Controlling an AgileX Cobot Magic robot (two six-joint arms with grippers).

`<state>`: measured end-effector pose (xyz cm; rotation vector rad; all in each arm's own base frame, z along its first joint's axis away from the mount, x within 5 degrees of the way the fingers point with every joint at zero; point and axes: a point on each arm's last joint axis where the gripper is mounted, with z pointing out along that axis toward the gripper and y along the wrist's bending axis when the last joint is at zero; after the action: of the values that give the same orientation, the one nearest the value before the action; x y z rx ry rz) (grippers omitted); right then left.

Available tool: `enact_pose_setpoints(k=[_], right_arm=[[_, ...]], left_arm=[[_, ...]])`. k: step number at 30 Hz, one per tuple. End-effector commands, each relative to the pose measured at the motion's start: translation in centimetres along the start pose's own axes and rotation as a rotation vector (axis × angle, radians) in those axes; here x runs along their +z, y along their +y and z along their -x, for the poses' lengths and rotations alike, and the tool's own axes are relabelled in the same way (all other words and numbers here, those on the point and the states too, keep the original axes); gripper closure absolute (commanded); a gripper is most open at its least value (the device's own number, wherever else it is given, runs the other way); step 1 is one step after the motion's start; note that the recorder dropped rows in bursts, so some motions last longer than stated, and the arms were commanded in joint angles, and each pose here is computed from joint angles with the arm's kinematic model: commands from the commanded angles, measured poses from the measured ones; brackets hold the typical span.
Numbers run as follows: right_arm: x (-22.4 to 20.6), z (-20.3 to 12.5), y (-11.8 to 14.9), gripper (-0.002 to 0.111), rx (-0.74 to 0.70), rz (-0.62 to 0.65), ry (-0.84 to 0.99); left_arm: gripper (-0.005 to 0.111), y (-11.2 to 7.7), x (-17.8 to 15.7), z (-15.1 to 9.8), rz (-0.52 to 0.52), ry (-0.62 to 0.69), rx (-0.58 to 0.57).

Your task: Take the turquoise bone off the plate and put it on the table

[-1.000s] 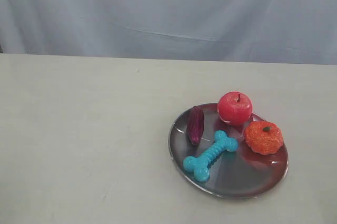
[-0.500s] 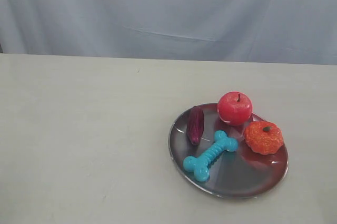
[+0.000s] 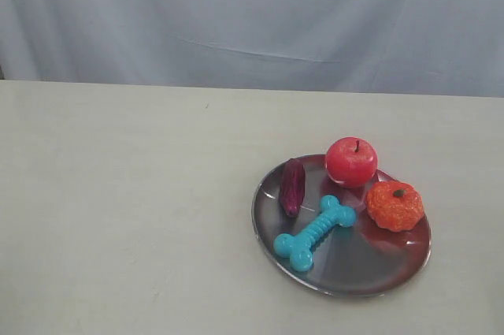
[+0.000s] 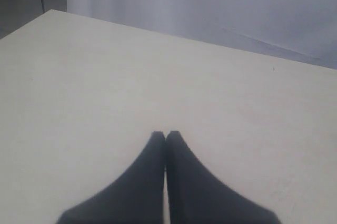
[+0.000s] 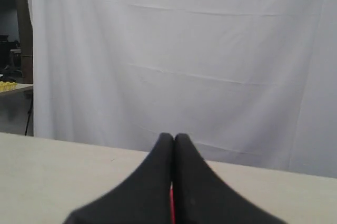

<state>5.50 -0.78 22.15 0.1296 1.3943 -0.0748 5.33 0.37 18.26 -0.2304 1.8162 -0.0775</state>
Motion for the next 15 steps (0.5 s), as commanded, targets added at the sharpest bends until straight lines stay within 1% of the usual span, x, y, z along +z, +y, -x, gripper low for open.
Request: enact_pose_setpoints(k=[1,4,7,11,13,15], right_arm=[[-0.1,0.3,0.0,0.108,0.015,-0.007,-0.045],[-0.1,0.3,-0.1,0.108,0.06,-0.007,-0.043],[-0.1,0.5,0.0,0.108,0.069,-0.006,-0.02],[-0.2,3.6,0.2,0.109,0.09,0.004,0.02],[0.0,5.6,0.4,0.109,0.089,0.007,0.099],[0.6,7.3,0.6,0.109,0.088,0.008,0.22]], left_arm=[[0.107,0.0,0.0,0.0,0.006,-0.005,0.003],[0.107,0.0,0.0,0.0,0.006,-0.005,0.003],[0.107,0.0,0.0,0.0,0.006,-0.005,0.003],[0.107,0.0,0.0,0.0,0.006,-0.005,0.003],[0.107,0.0,0.0,0.0,0.006,-0.005,0.003],[0.107,0.0,0.0,0.0,0.006,-0.005,0.003]])
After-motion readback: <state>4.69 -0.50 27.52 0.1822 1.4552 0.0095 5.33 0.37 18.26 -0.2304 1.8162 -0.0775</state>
